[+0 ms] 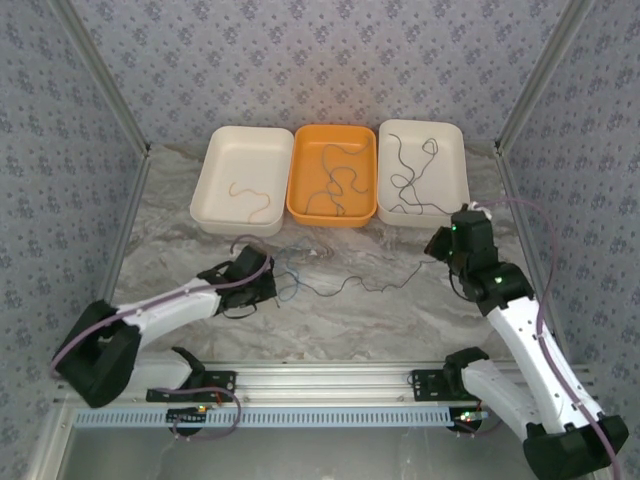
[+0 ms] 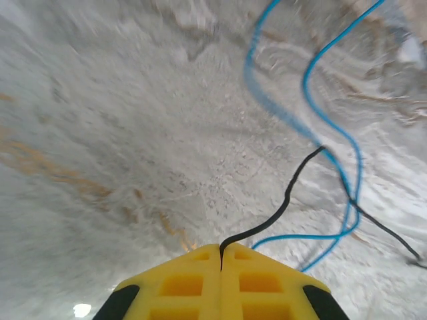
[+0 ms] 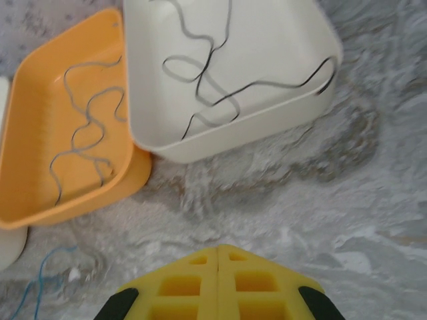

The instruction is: Untangle the cables

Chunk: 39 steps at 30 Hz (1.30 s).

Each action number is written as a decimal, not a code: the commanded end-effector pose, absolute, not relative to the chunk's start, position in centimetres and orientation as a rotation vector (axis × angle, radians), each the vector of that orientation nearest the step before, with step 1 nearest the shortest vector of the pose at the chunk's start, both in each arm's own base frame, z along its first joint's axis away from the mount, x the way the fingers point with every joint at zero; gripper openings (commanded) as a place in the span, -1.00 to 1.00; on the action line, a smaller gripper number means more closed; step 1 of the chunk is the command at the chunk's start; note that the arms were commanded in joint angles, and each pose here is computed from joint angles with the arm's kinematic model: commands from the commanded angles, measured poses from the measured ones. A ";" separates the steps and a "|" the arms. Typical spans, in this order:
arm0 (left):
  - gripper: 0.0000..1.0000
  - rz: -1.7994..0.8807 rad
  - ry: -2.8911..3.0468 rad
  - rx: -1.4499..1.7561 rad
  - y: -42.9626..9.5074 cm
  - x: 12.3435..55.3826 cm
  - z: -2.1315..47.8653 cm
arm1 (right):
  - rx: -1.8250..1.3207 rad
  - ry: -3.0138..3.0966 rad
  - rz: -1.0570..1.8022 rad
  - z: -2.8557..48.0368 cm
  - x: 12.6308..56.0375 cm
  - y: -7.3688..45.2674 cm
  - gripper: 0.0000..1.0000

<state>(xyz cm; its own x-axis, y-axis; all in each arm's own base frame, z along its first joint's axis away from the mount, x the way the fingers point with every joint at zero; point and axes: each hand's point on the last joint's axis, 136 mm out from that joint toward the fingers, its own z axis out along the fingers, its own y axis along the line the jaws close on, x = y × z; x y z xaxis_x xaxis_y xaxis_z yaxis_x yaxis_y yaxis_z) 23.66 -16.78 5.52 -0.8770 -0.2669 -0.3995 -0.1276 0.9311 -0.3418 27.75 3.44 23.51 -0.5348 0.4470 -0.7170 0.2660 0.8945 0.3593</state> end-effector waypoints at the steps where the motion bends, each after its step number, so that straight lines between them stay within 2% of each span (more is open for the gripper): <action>1: -1.00 -0.299 2.656 -0.194 -14.3 23.2 7.9 | 0.521 2.079 0.288 27.4 28.8 1.7 -1.00; 8: -1.00 -0.224 2.741 -0.032 -13.8 22.5 9.1 | 0.641 1.955 0.329 31.7 31.0 -2.3 -1.00; 18: -1.00 -0.173 2.721 -0.186 -9.5 23.5 10.2 | 0.736 1.844 0.322 35.7 32.6 -7.0 -1.00; 23: -1.00 -0.201 2.768 -0.218 -10.0 23.9 8.9 | 0.746 1.823 0.351 36.2 32.6 -7.2 -1.00; 29: -1.00 -0.232 2.827 -0.209 -11.4 25.1 6.0 | 0.678 1.850 0.407 36.4 32.4 -4.7 -1.00; 30: -0.96 -0.234 2.843 -0.206 -11.7 25.3 5.5 | 0.669 1.857 0.409 36.3 32.3 -4.4 -1.00; 31: -0.82 -0.252 2.857 -0.200 -12.1 25.5 5.1 | 0.658 1.867 0.410 36.2 32.2 -4.1 -1.00; 34: 0.07 -0.308 2.862 -0.194 -13.2 25.9 5.1 | 0.647 1.884 0.399 35.7 31.6 -3.8 -1.00; 37: 0.38 -0.292 2.781 -0.240 -12.4 26.4 6.9 | 0.631 1.897 0.401 35.6 31.3 -3.5 -1.00; 39: 0.48 -0.305 2.724 -0.289 -11.6 26.6 8.2 | 0.618 1.899 0.412 35.6 31.2 -3.2 -1.00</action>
